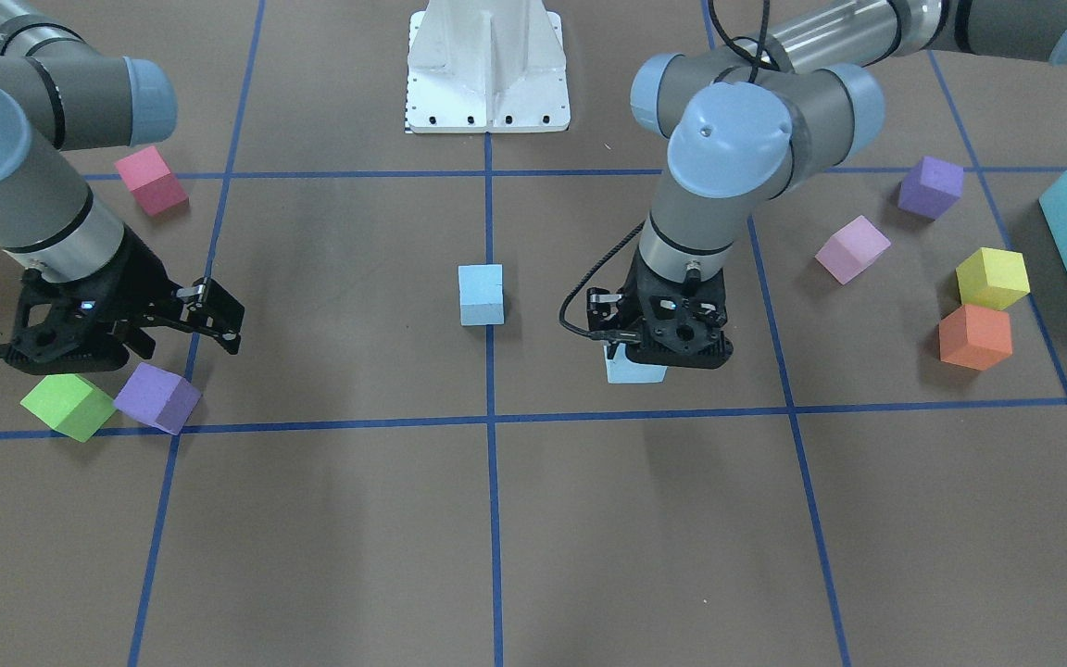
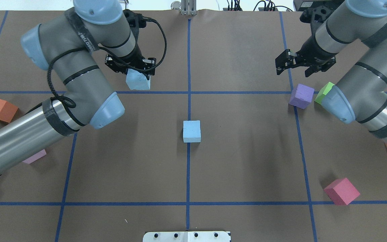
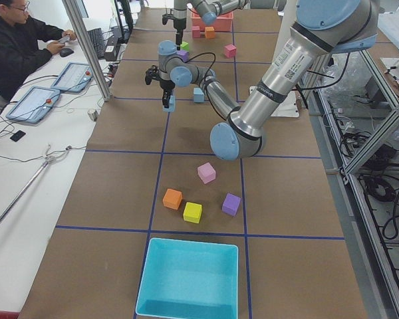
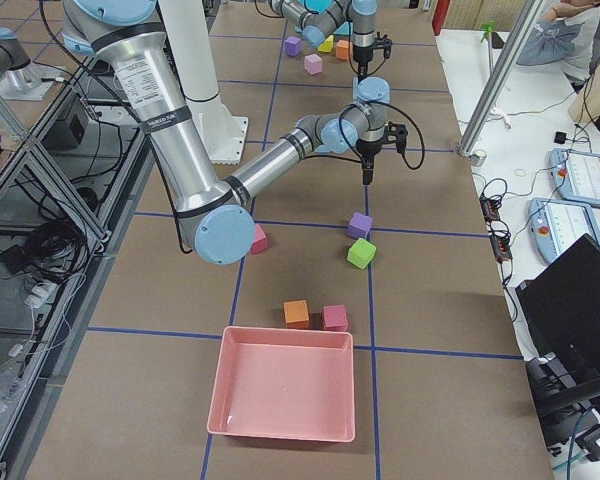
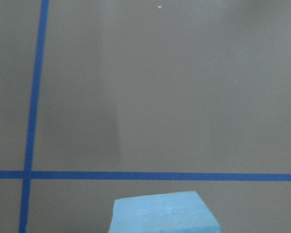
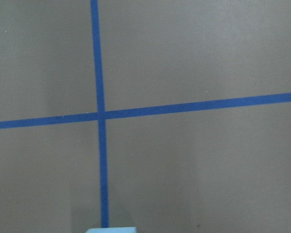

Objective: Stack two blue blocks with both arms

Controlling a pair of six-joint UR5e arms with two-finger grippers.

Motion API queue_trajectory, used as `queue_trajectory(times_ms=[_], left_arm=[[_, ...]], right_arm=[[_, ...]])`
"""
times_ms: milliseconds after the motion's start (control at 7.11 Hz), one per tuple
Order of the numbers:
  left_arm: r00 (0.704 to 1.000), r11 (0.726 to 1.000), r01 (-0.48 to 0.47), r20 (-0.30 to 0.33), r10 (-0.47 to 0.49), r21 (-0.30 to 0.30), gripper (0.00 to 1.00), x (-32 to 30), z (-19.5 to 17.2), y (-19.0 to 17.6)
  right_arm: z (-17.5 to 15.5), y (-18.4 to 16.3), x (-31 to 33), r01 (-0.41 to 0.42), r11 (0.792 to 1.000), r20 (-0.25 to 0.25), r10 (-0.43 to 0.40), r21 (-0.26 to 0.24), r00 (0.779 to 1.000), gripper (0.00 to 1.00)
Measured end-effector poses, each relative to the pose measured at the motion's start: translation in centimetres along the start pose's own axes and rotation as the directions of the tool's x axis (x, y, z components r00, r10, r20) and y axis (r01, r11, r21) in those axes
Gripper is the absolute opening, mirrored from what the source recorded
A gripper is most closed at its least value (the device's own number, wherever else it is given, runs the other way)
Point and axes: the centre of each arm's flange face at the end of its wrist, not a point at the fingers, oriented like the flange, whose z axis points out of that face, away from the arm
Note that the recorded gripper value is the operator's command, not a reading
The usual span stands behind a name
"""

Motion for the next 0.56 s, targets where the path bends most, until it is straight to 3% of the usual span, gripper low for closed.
queue_trajectory(times_ms=[563], left_arm=[[0.999,0.998,0.045,0.018,-0.045,-0.053,0.53,7.1,0.6,3.4]], right_arm=[[-0.8,0.6,6.4,0.07,0.998,-0.033,-0.07,-0.002,0.997,1.0]])
